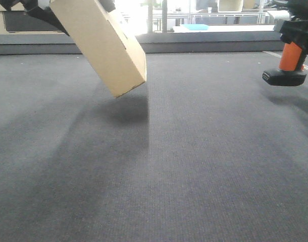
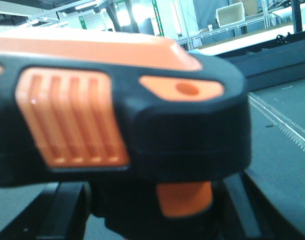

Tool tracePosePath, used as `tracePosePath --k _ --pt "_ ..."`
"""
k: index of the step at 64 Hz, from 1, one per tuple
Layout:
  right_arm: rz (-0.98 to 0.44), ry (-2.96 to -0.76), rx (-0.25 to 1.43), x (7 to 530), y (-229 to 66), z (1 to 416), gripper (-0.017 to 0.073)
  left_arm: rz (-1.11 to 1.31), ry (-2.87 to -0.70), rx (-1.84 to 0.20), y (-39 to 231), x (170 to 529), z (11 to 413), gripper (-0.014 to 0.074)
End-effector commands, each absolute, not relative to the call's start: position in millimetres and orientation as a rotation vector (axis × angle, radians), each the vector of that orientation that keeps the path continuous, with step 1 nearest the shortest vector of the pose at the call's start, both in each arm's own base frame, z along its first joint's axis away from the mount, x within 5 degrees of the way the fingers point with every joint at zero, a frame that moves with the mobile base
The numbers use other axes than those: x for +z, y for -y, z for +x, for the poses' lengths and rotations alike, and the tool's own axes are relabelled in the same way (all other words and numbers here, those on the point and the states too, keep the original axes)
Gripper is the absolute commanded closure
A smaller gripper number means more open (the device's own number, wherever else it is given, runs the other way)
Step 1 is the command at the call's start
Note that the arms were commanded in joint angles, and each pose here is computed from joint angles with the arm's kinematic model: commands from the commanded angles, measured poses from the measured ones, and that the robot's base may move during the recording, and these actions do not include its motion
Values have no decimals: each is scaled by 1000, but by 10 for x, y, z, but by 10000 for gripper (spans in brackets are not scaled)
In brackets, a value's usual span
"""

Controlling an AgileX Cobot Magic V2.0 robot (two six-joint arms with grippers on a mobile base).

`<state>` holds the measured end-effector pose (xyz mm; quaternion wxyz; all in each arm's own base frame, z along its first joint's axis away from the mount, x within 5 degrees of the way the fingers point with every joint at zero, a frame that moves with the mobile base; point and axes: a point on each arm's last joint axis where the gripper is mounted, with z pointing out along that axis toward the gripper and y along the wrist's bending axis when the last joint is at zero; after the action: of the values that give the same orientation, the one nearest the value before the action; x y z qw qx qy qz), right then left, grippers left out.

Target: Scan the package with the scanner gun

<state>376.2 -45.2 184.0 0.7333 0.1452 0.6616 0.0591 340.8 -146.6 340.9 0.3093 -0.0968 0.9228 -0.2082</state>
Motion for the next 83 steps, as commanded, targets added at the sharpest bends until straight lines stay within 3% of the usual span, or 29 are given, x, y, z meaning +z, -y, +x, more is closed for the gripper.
tracePosePath --k 1,63,69,79,83 --pt "316 -1432 133 1892 457 3767 717 -245 -2406 -570 1490 3459 3398 704" --pt "337 -1532 129 1800 456 3772 709 -245 -2409 -569 1490 3456 3396 704" --pt "337 -1532 129 1800 456 3772 603 -245 -2409 -569 1490 3456 3396 704" --pt "338 -1536 129 1796 456 3772 188 -245 -2409 -569 1490 3456 3396 704" --pt "341 -1551 128 1782 456 3772 90 -245 -2409 -569 1490 3456 3396 704"
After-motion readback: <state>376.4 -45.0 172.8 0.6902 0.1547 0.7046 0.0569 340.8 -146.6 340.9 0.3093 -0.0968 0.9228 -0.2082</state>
